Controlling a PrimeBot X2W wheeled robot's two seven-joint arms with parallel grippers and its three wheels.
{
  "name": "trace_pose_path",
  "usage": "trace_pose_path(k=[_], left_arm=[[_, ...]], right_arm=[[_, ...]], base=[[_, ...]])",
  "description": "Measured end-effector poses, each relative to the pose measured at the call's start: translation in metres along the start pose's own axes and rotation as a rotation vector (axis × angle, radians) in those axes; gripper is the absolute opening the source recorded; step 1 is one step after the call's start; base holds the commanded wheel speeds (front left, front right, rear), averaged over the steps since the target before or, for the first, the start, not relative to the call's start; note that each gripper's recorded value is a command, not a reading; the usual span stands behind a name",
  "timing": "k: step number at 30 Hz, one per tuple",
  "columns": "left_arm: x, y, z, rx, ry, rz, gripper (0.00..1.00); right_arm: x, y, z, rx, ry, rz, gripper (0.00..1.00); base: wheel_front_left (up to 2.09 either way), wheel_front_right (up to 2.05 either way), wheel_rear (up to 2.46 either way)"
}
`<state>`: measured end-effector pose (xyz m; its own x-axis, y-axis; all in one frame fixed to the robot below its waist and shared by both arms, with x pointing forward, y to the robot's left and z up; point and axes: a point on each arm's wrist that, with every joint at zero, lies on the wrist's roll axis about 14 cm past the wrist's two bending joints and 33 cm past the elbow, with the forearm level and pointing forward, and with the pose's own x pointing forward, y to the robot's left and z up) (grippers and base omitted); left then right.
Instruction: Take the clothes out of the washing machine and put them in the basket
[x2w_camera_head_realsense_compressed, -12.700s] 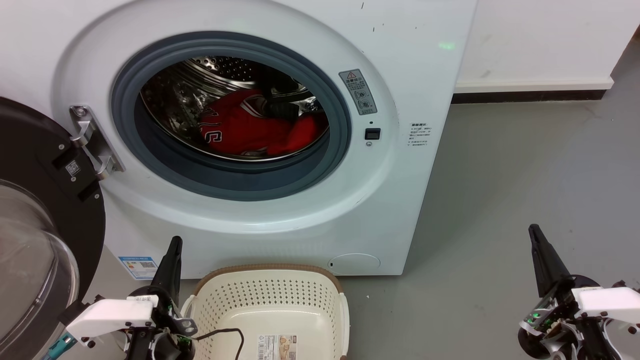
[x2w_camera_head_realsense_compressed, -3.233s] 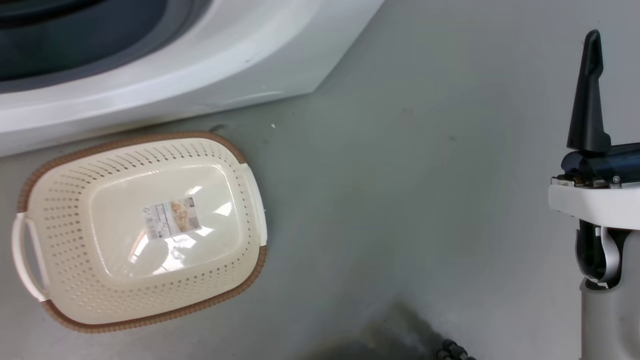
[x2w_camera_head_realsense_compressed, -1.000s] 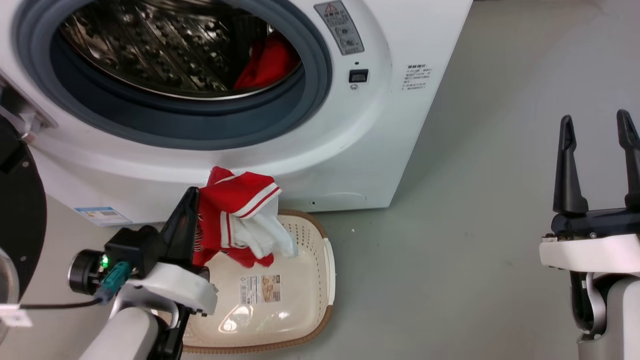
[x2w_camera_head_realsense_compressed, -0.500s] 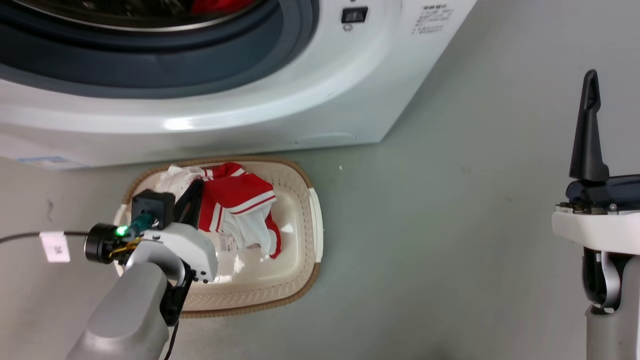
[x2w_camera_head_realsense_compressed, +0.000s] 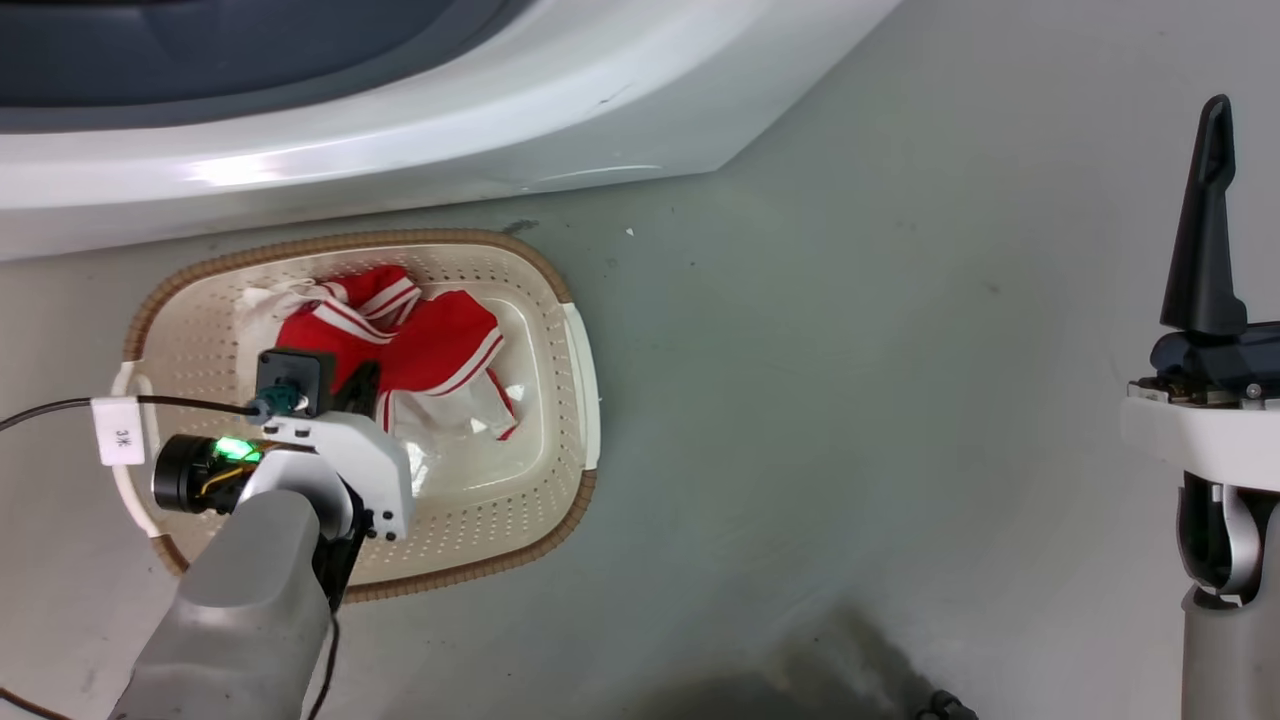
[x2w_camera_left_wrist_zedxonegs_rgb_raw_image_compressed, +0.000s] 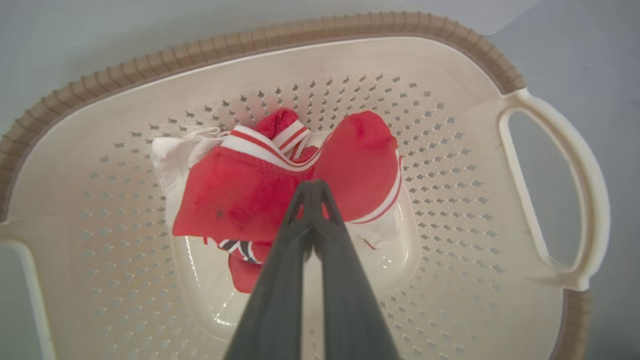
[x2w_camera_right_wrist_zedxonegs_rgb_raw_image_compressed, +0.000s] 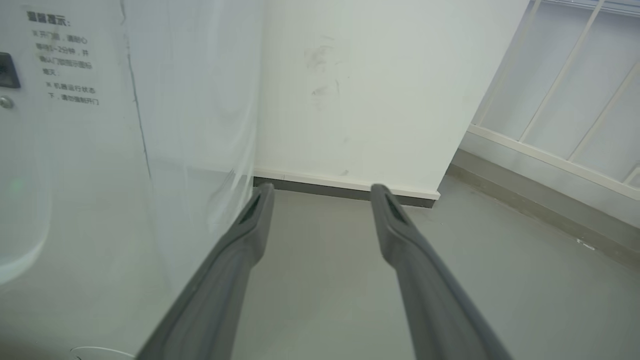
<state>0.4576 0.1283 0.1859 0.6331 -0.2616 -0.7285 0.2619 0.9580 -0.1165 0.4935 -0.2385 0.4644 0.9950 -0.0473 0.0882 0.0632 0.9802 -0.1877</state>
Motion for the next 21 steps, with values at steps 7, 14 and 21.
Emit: trace_pose_path(k=[7,14,21], left_arm=[[0.002,-0.006,0.000,0.009,0.008,-0.008,0.44],[-0.017,0.000,0.023,-0.019,-0.063,0.021,1.00],[-0.049,0.002,0.067,-0.031,-0.226,0.040,1.00]], right_arm=[[-0.002,-0.007,-0.001,0.009,0.005,-0.022,1.00],[-0.001,-0.004,0.018,0.027,-0.038,-0.015,1.00],[-0.005,-0.002,0.046,0.036,-0.095,-0.006,1.00]], base=[[0.00,0.00,0.00],[0.00,0.00,0.00],[0.00,0.00,0.00]])
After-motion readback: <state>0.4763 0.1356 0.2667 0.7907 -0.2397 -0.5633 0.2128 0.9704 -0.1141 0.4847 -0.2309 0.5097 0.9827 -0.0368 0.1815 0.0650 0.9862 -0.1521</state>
